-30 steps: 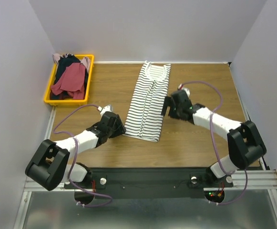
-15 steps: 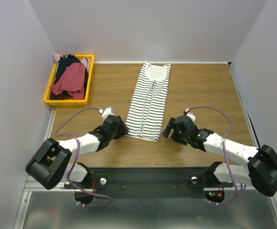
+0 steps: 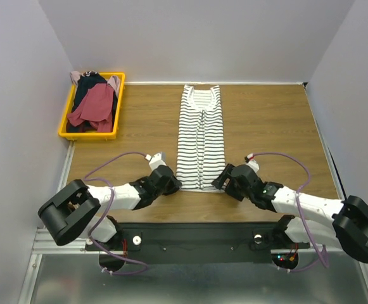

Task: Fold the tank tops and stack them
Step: Fold the tank top

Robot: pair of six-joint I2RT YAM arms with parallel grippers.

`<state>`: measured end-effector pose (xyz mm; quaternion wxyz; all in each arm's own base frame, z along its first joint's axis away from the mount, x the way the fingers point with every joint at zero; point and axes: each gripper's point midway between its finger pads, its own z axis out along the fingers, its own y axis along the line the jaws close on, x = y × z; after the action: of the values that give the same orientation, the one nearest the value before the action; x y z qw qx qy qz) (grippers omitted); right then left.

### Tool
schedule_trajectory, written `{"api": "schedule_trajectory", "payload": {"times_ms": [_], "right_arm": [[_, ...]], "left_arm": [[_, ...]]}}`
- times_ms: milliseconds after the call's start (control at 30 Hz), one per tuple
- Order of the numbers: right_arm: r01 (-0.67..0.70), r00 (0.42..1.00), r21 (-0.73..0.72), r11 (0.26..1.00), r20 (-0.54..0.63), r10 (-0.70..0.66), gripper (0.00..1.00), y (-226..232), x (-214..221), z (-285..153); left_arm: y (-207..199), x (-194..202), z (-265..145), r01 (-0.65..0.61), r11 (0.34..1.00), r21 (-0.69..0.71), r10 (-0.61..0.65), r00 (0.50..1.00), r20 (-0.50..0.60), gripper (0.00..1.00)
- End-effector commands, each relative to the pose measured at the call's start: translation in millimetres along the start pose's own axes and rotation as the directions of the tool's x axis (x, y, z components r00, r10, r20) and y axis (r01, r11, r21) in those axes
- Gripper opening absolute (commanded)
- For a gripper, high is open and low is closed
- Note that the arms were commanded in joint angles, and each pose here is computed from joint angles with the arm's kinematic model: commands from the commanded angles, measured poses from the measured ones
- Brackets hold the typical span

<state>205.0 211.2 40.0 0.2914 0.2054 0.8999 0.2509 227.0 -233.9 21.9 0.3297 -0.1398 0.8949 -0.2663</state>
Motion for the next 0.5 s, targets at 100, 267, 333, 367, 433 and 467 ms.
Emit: {"api": "schedule_trajectory", "payload": {"times_ms": [100,267,333,367,433,467], "right_arm": [[-0.024,0.999,0.119,0.993,0.039,0.020,0.84,-48,5,-6],[-0.017,0.999,0.159,0.987,0.043,0.010,0.83,-60,5,-11],[-0.010,1.000,0.174,0.985,0.030,0.005,0.81,-64,8,-11],[-0.008,1.000,0.176,0.984,0.019,0.005,0.80,-65,11,-11],[0.007,1.000,0.185,0.983,-0.001,-0.007,0.76,-69,15,-11],[0.009,1.000,0.186,0.982,-0.019,-0.006,0.74,-70,18,-11]], "left_arm": [[38,63,-21,-0.009,0.994,-0.106,-0.007,0.988,-0.153,0.08],[40,55,-29,-0.012,0.993,-0.121,-0.004,0.992,-0.127,0.08],[33,50,-32,-0.010,0.995,-0.098,-0.001,0.994,-0.113,0.12],[29,48,-33,-0.017,0.996,-0.084,0.007,0.993,-0.114,0.17],[25,49,-34,-0.021,0.997,-0.070,0.012,0.992,-0.125,0.28],[24,50,-35,-0.025,0.998,-0.061,0.017,0.991,-0.130,0.34]]}}
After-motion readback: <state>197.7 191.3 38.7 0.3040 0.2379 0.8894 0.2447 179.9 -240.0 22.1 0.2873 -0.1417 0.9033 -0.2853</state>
